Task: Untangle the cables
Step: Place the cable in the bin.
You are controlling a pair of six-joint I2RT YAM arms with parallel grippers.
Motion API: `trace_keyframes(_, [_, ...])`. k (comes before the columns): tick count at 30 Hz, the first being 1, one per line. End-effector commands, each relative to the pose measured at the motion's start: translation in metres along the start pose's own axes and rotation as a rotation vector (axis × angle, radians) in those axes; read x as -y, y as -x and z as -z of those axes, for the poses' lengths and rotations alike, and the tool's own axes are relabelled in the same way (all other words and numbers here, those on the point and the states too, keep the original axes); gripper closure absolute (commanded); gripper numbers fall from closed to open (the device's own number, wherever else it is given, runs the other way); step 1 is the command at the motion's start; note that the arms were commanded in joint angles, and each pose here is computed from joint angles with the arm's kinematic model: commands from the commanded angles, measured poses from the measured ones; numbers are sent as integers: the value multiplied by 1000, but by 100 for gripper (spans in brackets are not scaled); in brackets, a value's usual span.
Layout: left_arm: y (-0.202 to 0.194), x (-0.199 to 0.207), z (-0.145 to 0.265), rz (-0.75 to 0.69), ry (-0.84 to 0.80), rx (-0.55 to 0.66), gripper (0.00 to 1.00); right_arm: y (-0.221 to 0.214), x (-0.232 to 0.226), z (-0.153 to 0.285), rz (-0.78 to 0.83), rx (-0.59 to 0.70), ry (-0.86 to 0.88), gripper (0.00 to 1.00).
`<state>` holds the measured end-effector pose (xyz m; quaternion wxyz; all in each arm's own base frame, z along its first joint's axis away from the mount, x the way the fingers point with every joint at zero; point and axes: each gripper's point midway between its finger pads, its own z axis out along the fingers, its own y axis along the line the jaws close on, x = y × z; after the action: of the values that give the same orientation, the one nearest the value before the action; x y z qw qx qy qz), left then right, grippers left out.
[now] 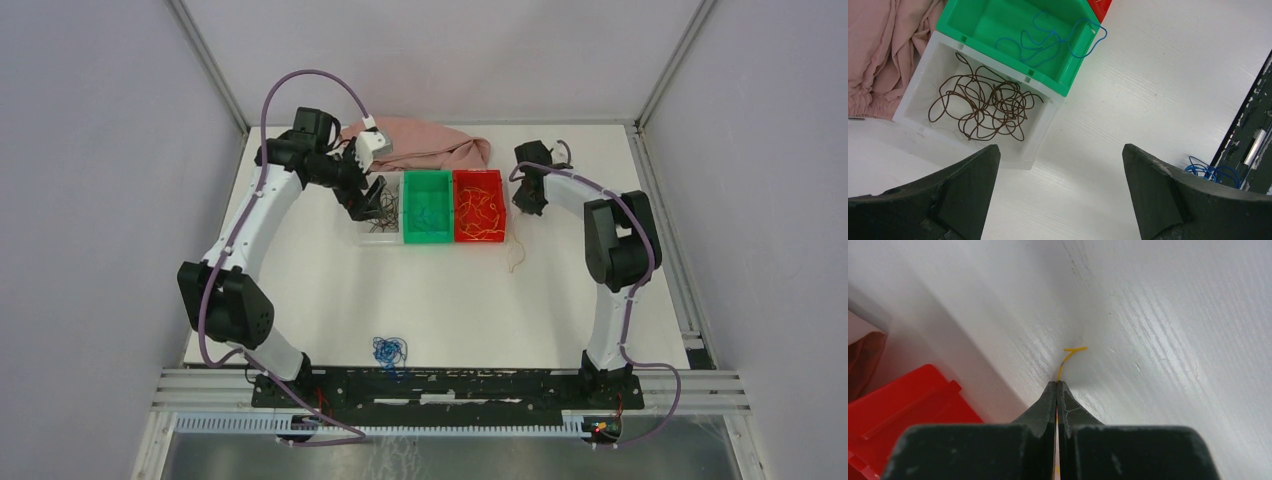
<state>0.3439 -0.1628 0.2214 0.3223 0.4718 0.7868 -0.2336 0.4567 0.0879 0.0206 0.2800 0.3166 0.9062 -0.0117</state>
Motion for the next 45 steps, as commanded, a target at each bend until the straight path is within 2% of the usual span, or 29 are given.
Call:
trace_keyframes(1, [20,2,14,-44,35,78,1,47,-12,33,-67,139,69,100])
trace_keyframes(11, [24,0,10,-31,30,95,1,94,-55,120,-177,262,350,100])
trace_keyframes(18, [24,-1,8,-23,27,99,1,96,-98,169,-209,251,538,100])
trace_keyframes(28, [25,0,5,-11,11,108,1,90,-162,231,-159,233,741,100])
trace_keyframes(34, [26,-1,5,-6,14,114,1,78,-184,212,-122,190,745,100])
trace_keyframes(45, [26,-3,5,0,21,121,1,47,-185,126,-25,143,601,100])
